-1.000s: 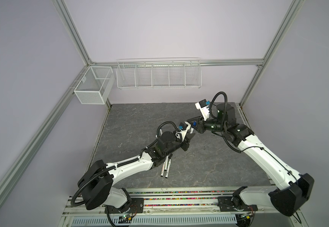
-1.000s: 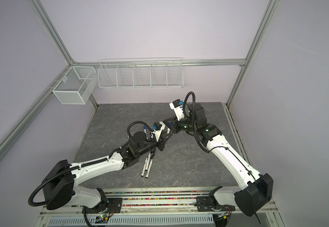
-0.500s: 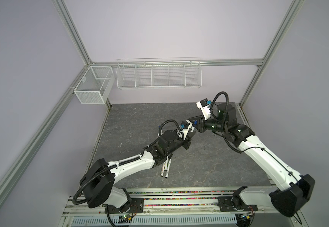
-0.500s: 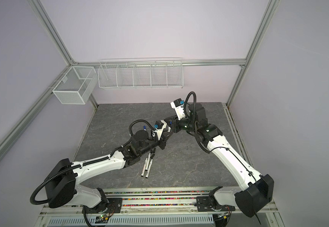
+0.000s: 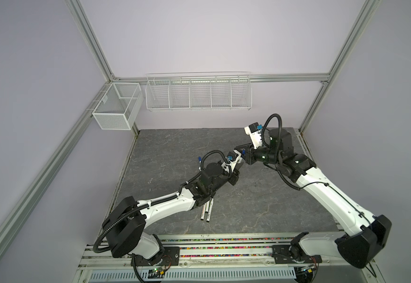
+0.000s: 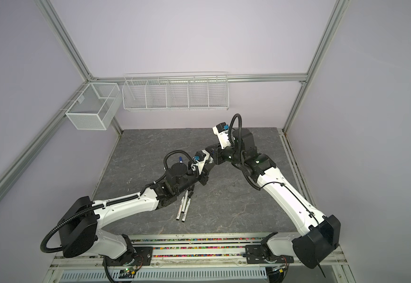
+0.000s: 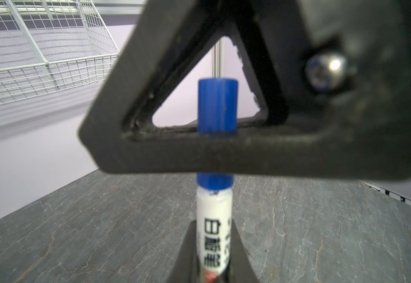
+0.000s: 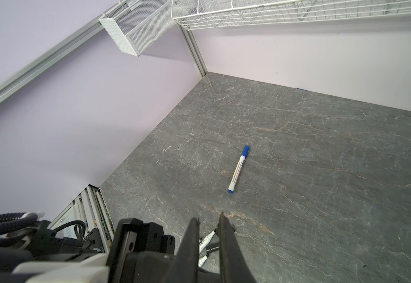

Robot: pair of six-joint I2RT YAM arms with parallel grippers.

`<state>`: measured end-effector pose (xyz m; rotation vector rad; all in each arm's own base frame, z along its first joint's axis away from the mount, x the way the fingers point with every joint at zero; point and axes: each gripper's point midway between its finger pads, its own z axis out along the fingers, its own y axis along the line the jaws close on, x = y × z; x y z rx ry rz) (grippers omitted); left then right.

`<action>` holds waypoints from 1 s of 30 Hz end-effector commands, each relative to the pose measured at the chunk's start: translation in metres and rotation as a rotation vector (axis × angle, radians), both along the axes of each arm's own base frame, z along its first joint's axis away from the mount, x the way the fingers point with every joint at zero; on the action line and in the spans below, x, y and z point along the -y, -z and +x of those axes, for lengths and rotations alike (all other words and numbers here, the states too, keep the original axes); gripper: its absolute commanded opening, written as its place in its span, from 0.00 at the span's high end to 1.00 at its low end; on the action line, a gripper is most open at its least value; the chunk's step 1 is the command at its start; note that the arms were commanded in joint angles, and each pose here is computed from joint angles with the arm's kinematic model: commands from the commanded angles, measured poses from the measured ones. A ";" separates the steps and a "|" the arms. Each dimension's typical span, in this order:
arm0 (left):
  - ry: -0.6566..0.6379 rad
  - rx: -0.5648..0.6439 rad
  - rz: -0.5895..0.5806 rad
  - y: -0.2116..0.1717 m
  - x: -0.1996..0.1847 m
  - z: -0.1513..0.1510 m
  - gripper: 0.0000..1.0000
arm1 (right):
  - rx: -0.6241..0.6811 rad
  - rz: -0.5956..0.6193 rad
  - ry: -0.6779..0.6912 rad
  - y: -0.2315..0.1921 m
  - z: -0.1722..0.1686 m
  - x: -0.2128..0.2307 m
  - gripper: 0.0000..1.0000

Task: Insert the pens into the pen caps
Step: 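Press the blue cap down onto the marker with the right gripper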

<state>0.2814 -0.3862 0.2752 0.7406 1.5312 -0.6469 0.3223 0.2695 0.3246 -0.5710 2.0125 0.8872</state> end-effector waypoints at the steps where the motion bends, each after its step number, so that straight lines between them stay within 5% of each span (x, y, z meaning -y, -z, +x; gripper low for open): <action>1: -0.048 0.120 -0.200 -0.070 -0.020 0.006 1.00 | -0.178 -0.058 -0.003 0.040 -0.011 0.005 0.90; 12: 0.037 0.096 -0.275 -0.091 -0.009 -0.001 1.00 | -0.216 0.010 -0.122 0.041 -0.028 -0.011 0.91; 15: 0.082 0.109 -0.358 -0.119 -0.011 -0.001 1.00 | -0.252 -0.006 -0.147 0.055 -0.034 -0.016 0.92; 21: 0.145 0.179 -0.705 -0.213 -0.069 0.011 1.00 | -0.270 -0.022 -0.181 0.063 -0.037 -0.017 0.93; 30: 0.181 0.291 -0.725 -0.258 -0.094 0.006 1.00 | -0.418 -0.026 -0.348 0.078 -0.067 -0.022 0.93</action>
